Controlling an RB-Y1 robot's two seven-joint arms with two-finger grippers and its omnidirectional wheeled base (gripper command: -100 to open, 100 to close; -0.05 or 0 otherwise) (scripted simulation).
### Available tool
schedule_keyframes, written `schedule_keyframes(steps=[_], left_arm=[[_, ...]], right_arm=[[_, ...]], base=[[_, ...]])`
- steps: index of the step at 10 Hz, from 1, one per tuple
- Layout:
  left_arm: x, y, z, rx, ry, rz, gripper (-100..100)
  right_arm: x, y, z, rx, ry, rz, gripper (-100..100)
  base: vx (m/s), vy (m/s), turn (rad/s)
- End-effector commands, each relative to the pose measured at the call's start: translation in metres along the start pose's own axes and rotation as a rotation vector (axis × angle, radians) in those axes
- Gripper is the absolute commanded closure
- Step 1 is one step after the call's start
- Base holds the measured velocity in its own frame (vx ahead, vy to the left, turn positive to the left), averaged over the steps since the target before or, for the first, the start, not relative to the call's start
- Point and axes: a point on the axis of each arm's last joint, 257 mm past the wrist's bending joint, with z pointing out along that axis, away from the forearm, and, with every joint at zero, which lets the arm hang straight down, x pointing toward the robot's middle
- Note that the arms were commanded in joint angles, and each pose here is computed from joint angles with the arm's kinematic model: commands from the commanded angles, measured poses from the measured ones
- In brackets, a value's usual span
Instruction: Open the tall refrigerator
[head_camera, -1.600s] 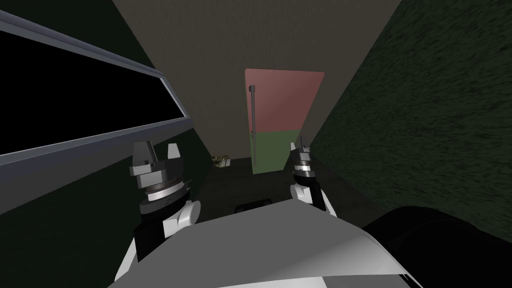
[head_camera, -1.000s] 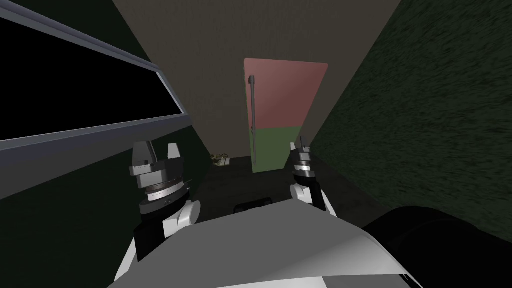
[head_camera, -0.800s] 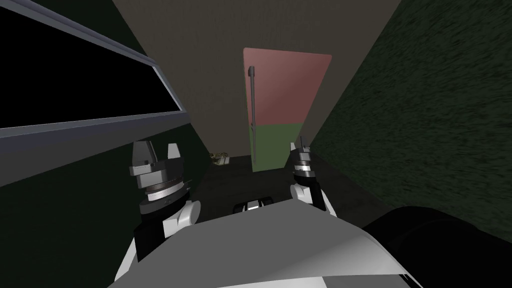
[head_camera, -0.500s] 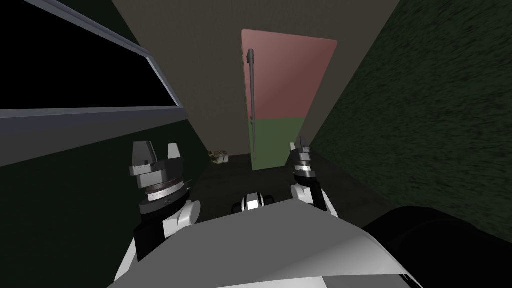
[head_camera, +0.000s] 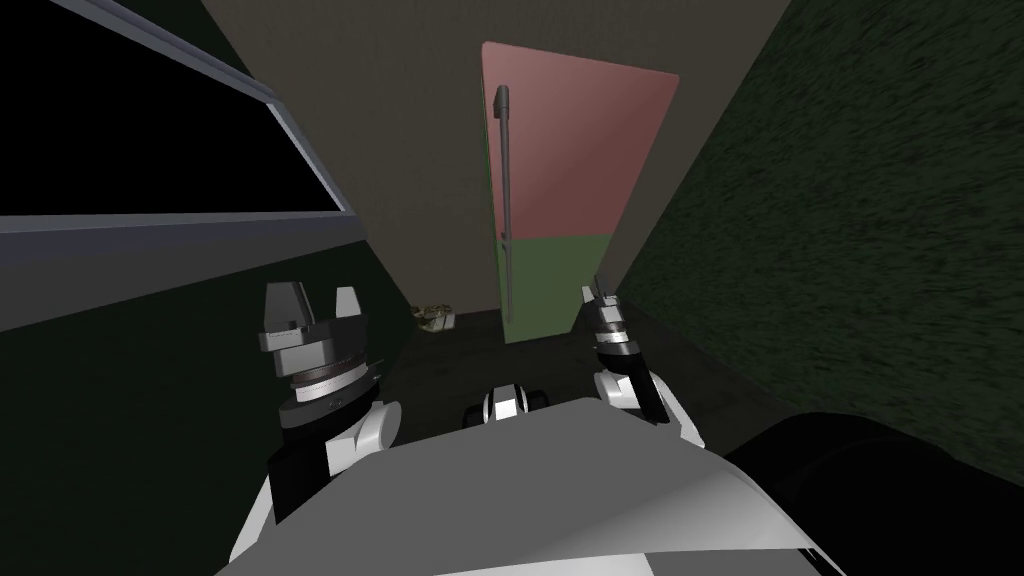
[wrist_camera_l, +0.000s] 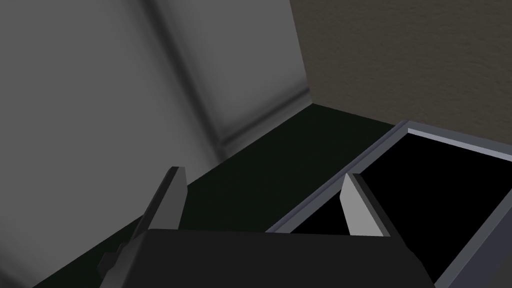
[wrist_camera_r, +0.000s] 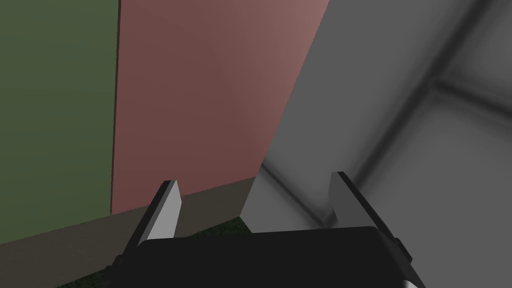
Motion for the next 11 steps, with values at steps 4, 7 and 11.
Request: schedule_keyframes(steps=[4, 7, 11], left_arm=[[0.0, 0.0, 0.0, 0.0, 0.0, 0.0, 0], [0.0, 0.0, 0.0, 0.0, 0.0, 0.0, 0], [0.0, 0.0, 0.0, 0.0, 0.0, 0.0, 0]], right_arm=[[-0.014, -0.007, -0.005, 0.012, 0.127, -0.257, -100], [-0.025, -0.009, -0.007, 0.014, 0.197, -0.417, -100], [-0.041, -0.011, -0.008, 0.009, 0.301, -0.648, -100]], base=[[0.147, 0.105, -0.115], [0.165, 0.148, -0.136], [0.168, 0.149, -0.158]])
